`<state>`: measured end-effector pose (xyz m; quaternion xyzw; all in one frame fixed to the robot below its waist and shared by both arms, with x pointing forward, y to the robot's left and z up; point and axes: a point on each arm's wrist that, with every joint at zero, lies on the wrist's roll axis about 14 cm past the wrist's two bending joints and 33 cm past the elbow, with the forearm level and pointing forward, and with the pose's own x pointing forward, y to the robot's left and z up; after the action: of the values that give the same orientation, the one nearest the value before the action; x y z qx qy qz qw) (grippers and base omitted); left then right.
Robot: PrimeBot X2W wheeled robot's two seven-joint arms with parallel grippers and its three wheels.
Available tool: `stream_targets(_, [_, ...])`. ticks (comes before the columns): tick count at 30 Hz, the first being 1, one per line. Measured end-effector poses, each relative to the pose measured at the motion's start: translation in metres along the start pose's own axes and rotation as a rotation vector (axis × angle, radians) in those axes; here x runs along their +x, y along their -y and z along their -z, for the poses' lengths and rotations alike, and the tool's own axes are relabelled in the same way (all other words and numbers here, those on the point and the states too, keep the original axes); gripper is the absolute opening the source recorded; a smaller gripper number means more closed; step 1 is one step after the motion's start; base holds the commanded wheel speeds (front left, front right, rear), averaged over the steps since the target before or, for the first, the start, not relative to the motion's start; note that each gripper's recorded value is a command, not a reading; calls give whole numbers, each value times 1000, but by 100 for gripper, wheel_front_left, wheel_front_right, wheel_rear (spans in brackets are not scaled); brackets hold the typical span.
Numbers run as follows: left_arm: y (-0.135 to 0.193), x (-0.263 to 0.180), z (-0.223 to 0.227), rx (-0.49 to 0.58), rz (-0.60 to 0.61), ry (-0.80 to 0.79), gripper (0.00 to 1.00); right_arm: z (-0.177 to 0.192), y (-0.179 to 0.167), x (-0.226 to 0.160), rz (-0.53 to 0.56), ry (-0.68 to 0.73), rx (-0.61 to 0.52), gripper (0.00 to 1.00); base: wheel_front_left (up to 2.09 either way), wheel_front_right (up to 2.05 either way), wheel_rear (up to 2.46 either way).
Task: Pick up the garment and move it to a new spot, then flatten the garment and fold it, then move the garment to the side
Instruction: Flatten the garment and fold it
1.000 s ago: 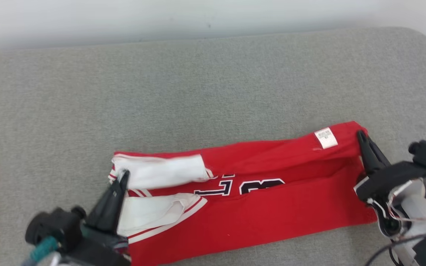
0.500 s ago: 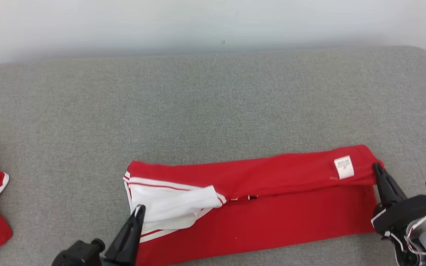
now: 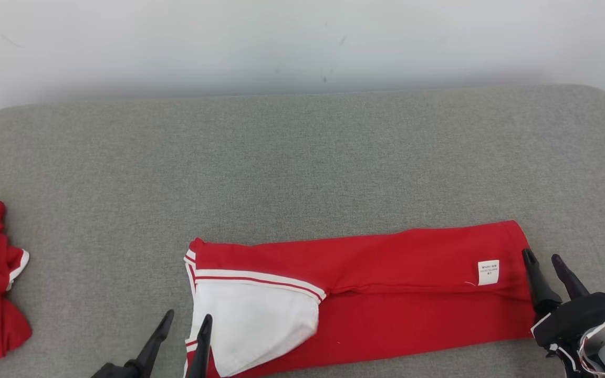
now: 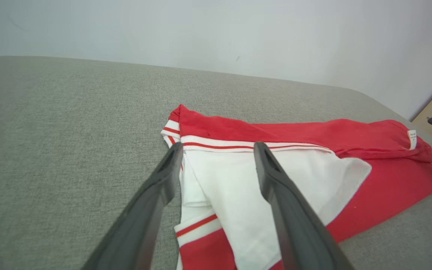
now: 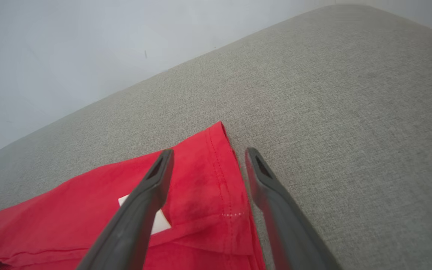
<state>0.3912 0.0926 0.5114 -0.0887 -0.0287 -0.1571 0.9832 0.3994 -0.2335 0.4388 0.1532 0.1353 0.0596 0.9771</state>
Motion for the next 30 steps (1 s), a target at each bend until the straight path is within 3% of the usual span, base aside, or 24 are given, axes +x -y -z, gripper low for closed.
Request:
stream_targets(8, [-17,-3,-16,27,-81,58,100,-6,5,1,14,16,-39,100,0,0,0])
stream_targets(13, [-34,-7,-28,54,-160,99,100,5,15,8,51,-55,-93,100,0,0,0])
stream_targets(24, [-50,-13,-34,64,-227,124,100,45,19,18,85,-234,-94,100,0,0,0])
stream_targets(25, [-51,-13,-35,64,-230,125,100,45,19,19,85,-240,-95,85,0,0,0])
stream_targets(26, [-52,-14,-35,64,-231,125,100,44,18,20,84,-238,-95,33,0,0,0])
stream_targets(27, [-52,-14,-35,65,-234,126,100,43,17,21,82,-231,-93,0,0,0,0])
stream_targets(30, [-54,-17,-35,67,-244,127,100,40,15,22,77,-218,-93,0,0,0,0])
